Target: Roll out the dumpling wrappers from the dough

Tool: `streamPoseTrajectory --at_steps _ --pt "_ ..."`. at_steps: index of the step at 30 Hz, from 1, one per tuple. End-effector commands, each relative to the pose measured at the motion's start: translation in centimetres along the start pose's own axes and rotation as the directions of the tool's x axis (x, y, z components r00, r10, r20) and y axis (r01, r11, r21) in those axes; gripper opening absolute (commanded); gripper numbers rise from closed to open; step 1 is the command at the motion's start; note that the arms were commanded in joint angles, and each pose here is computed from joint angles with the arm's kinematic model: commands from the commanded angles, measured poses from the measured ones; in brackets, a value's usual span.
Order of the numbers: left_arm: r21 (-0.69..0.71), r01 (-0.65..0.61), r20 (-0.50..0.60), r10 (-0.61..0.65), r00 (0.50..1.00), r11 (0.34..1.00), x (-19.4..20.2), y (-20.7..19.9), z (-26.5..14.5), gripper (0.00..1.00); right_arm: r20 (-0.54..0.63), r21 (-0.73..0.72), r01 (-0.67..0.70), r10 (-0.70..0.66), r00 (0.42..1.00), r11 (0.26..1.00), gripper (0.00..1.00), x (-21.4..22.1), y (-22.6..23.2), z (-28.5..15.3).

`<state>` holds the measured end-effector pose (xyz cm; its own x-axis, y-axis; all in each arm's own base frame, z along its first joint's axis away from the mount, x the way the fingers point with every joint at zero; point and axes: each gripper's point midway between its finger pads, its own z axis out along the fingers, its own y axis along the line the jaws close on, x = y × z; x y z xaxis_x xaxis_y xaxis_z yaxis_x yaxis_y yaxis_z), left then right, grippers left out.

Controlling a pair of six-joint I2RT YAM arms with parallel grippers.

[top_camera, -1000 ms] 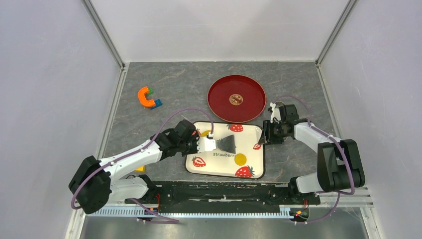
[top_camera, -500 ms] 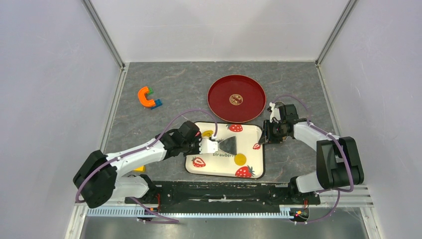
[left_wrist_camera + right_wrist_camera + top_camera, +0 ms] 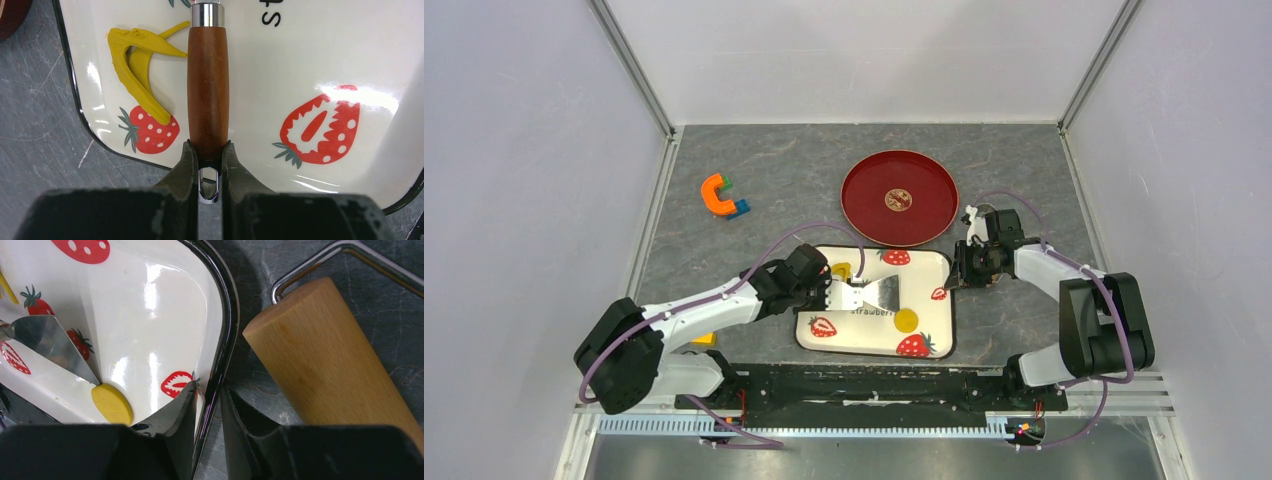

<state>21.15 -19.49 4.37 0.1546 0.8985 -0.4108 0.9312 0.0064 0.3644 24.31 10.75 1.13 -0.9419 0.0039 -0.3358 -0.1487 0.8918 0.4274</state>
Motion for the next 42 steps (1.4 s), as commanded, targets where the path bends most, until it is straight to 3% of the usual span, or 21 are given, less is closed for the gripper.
streamPoseTrajectory --at_steps 1,13,23,29,42 --pt "0.031 -0.084 0.034 0.083 0.996 0.996 -0.7 -0.7 -0.1 0.02 -0.149 0.064 -0.018 0.028 0.988 0.998 0.26 4.7 -1.8 1.0" --pt "0.058 -0.110 0.022 0.108 0.994 0.992 -0.2 -1.7 -0.8 0.02 -0.161 0.046 -0.020 0.027 0.987 0.999 0.05 5.0 -1.6 1.1" --pt "0.086 -0.097 0.029 0.095 0.995 0.992 -0.3 -2.2 -0.8 0.02 -0.162 0.018 -0.021 0.023 0.987 1.000 0.14 5.1 -1.2 1.2" --pt "0.119 -0.110 0.029 0.107 0.994 0.987 -0.2 -2.7 -0.7 0.02 -0.180 0.039 -0.027 0.034 0.983 0.999 0.00 5.6 -1.6 1.4" --pt "0.155 -0.114 0.032 0.110 0.993 0.981 -0.8 -3.1 -0.8 0.02 -0.177 0.048 -0.034 0.042 0.983 0.998 0.00 5.5 -1.7 1.4"
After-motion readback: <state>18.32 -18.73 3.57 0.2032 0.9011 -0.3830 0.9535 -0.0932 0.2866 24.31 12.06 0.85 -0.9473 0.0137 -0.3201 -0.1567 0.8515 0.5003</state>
